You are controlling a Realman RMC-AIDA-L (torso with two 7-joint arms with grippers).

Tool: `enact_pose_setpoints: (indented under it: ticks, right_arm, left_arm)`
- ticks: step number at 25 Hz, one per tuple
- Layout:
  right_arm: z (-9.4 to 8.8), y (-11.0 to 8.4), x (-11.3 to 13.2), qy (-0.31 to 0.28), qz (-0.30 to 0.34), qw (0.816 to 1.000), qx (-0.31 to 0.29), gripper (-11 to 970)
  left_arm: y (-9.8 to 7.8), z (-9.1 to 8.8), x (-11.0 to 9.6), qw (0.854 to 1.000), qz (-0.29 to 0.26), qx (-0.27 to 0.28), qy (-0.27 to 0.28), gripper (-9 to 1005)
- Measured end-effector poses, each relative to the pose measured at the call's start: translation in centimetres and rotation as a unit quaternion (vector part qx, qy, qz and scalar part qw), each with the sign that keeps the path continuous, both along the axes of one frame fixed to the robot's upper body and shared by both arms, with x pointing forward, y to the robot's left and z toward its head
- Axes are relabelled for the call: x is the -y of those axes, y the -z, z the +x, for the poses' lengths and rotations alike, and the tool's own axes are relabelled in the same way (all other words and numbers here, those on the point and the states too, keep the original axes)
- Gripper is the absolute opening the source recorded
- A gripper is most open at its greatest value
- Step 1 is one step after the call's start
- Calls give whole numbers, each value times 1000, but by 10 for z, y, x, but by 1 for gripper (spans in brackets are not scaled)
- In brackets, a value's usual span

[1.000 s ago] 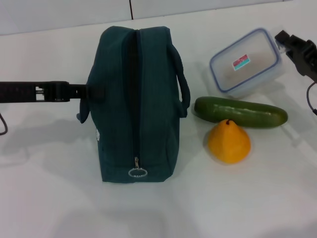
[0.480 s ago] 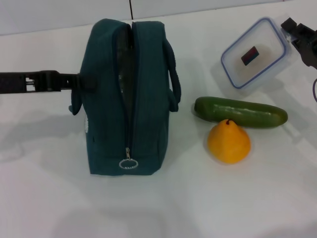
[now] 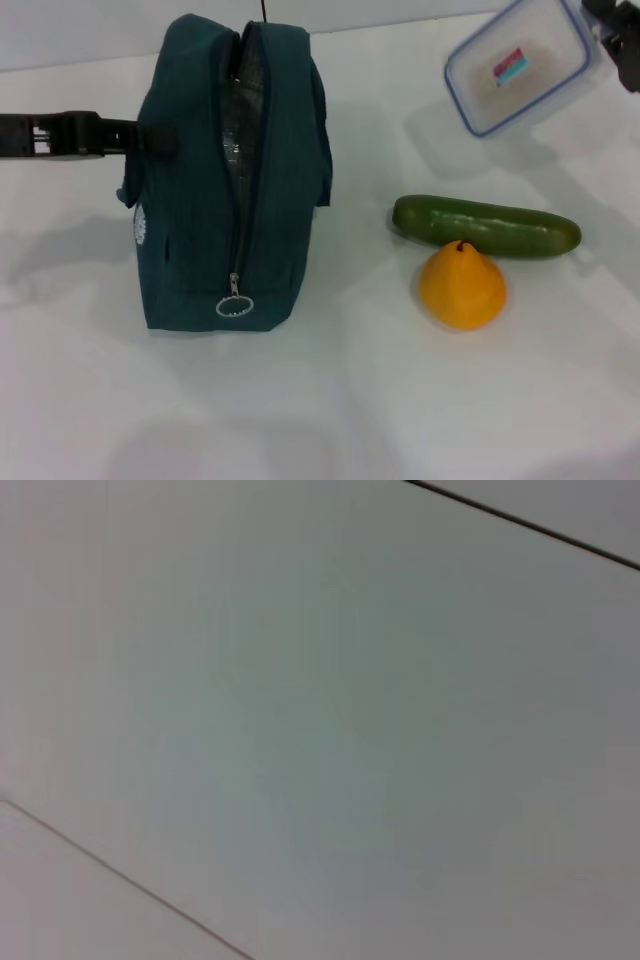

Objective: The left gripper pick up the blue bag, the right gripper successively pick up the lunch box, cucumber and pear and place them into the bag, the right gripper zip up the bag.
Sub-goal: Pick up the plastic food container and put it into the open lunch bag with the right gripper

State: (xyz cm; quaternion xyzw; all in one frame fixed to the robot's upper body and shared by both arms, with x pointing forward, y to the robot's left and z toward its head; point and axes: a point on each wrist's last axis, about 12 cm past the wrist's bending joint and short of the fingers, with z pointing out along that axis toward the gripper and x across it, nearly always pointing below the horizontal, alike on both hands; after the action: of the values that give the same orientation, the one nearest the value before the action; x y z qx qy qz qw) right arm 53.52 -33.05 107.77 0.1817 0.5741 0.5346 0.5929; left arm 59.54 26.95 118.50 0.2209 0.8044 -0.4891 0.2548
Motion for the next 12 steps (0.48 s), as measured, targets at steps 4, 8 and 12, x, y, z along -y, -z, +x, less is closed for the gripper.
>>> enact_pose_setpoints:
  ticks: [4,8,12]
  right_arm:
    - [5,-7,-2,-1,7,1000,19,96]
    - [12,-16,-7,-7,13,999,41,96]
    - [25,-27,-17,-22,13,998,61,96]
  left_arm:
    - [2,-1,6,1000,5,-9,13,101]
    - [7,-4,16,1000,-1,-16,24,101]
    - [8,-5,25,999,-11,-20,41,101]
